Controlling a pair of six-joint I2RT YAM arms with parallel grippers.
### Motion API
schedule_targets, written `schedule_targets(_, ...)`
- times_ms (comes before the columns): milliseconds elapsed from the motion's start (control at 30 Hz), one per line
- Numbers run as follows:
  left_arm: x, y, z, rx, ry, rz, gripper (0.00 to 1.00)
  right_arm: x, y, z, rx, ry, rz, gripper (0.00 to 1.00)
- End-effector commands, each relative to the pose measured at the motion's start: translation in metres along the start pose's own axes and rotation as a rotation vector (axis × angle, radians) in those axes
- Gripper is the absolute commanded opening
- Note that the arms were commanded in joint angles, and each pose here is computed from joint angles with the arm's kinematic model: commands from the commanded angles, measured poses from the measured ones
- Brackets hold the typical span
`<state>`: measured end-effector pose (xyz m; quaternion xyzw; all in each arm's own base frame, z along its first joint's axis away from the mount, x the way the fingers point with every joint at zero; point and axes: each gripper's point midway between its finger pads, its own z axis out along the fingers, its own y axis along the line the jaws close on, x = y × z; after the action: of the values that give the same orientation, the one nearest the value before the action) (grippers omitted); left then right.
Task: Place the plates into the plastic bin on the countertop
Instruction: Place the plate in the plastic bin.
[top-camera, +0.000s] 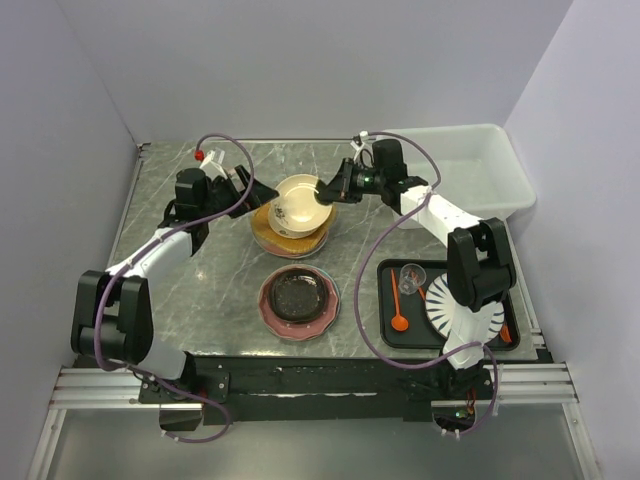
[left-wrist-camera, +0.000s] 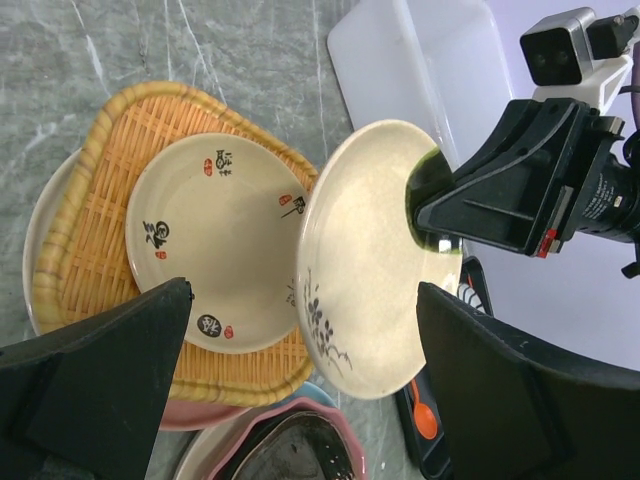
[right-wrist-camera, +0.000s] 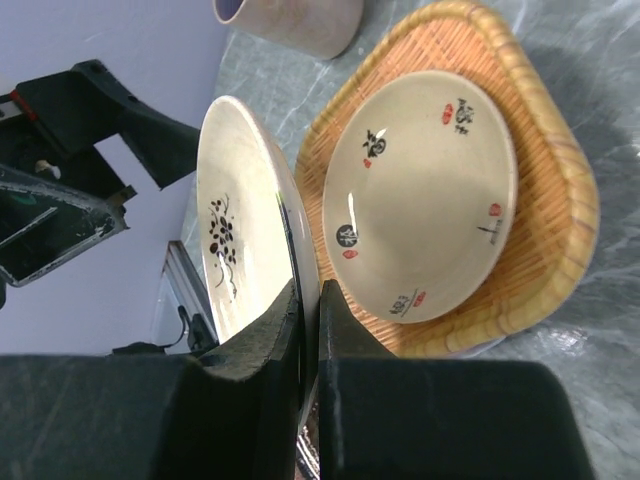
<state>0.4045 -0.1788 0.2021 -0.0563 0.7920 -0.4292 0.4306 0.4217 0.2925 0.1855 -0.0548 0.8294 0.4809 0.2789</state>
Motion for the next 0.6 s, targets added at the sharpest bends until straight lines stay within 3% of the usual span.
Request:
schedule_targets(0,-0.014,-0.013,-0.010,0.010,-0.051,0.057,0.99,-0.041,0.025,-0.027,-0.010,-0.102,-0.076,0.00)
schedule_targets(567,-0.014,-0.016,-0.010,0.016,-0.047,0.058,0.99,-0.093,-0.026,-0.093,0.139,-0.261,-0.007,0.00)
